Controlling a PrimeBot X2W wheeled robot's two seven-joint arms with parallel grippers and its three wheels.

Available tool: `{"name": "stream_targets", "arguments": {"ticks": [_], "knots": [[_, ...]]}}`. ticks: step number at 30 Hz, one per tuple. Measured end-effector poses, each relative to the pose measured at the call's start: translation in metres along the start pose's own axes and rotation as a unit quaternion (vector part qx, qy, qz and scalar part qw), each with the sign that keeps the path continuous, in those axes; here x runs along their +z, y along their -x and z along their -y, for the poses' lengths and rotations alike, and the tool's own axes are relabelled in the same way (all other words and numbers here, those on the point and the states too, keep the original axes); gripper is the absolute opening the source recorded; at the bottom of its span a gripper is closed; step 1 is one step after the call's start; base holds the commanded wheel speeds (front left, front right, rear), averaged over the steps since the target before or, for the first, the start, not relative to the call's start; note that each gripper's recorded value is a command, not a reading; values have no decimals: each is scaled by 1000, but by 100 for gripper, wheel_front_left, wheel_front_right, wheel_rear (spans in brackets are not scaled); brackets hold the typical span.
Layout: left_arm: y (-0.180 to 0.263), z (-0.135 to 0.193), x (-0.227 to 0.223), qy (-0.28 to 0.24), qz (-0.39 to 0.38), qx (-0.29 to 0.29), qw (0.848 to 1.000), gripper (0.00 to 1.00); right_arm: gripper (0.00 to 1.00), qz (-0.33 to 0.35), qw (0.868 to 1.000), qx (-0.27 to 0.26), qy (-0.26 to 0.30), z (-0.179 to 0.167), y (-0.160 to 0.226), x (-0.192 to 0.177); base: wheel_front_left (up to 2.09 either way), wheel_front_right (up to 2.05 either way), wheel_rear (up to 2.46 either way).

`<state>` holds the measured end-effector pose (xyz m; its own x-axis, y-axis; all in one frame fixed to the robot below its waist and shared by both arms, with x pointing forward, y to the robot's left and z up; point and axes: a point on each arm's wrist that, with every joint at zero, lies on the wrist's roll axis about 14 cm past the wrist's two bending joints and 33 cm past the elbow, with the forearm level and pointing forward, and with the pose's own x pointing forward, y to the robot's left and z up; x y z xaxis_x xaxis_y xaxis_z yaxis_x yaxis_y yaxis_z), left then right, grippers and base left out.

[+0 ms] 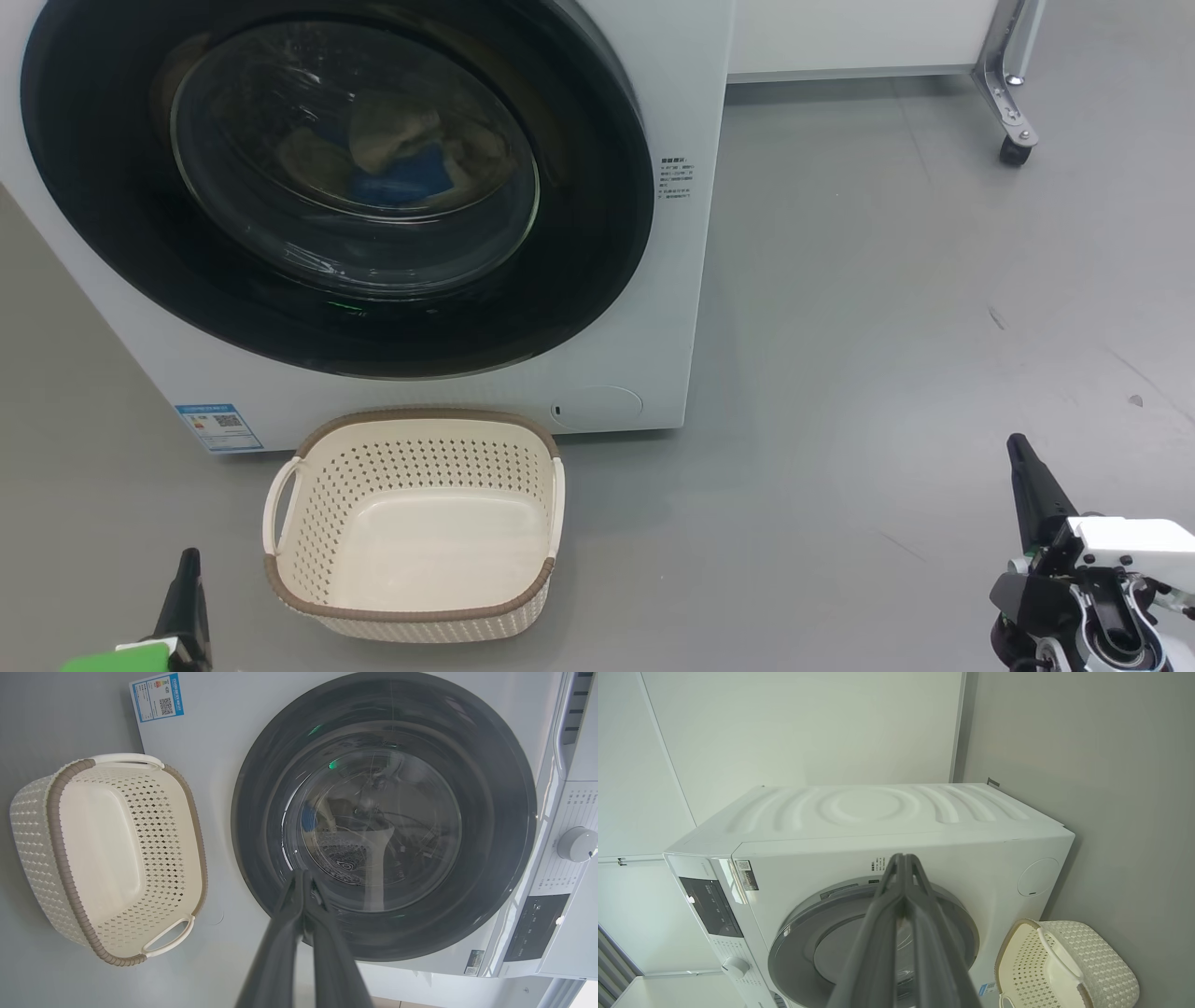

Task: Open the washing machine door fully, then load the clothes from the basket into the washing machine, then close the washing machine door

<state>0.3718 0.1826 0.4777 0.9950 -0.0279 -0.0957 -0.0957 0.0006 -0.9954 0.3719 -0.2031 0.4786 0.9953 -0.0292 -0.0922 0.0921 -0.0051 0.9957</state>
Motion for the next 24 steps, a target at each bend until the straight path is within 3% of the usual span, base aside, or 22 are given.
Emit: {"name": "stream_targets", "arguments": {"ticks": [24], "knots": [[-2,1,2,13,2,-2,1000,0,0,-2,1000,0,-5,0,-1,0,0,0,0]]}}
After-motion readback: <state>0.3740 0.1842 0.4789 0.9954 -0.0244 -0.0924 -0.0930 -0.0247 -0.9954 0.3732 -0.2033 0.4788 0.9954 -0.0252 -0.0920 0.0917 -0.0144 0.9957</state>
